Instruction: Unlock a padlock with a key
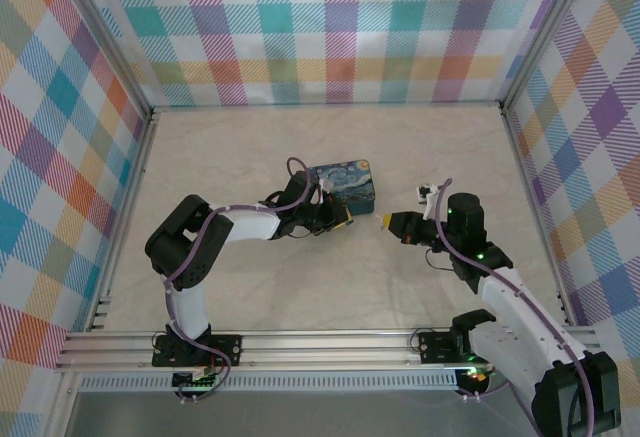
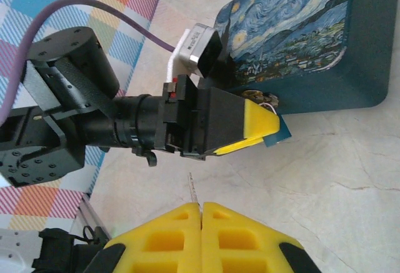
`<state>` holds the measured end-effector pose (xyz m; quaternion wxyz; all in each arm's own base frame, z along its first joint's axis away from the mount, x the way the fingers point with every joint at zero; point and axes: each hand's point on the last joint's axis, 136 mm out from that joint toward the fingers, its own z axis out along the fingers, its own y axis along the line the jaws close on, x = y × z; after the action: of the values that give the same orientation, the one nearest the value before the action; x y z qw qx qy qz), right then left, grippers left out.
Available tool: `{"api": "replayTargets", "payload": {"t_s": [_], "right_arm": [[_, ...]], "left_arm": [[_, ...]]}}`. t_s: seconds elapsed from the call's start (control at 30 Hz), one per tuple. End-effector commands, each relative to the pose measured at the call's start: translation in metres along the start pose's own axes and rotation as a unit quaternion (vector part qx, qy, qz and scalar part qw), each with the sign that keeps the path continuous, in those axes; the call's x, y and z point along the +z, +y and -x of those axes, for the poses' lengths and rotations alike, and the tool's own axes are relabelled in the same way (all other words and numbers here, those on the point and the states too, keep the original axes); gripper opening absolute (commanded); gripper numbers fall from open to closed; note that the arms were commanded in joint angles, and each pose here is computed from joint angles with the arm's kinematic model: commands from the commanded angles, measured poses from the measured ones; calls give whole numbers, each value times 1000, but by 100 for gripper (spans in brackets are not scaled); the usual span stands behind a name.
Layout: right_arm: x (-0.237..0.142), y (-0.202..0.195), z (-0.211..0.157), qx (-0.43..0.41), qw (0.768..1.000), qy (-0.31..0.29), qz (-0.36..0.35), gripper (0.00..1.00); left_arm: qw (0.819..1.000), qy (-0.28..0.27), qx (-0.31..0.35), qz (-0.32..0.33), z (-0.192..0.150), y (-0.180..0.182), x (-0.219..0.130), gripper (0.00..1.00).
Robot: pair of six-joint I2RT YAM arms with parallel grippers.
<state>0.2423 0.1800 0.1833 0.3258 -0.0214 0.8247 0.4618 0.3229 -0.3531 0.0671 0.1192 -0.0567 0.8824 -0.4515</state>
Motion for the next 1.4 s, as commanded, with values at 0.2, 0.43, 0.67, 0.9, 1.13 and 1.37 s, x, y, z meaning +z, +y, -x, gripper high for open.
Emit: {"api": "replayTargets", "payload": {"t_s": [0.2,0.43,0.67,0.9,1.13,1.37], "right_arm": [[6,-6,-7,20,1000,-6,17,0],[13,-17,-20,35,999,-6,9,0],[16,-18,-25,44,999,-14,7,0],[19,-10,-17,54,998,-20,14,0],[24,-6,1,88,996,-31,10,0],[32,-10,21,130,990,-45,-18,0]], "left_arm": [[1000,18,-2,-21,-1,-34,-12,5],[1000,22,0,-8,4,-45,-17,5],[1000,21,-8,-21,9,-55,-18,5],[999,16,-18,-29,8,-54,-18,5],[999,14,-23,-31,7,-50,-17,5],[999,13,-23,-29,6,-48,-17,5]]}}
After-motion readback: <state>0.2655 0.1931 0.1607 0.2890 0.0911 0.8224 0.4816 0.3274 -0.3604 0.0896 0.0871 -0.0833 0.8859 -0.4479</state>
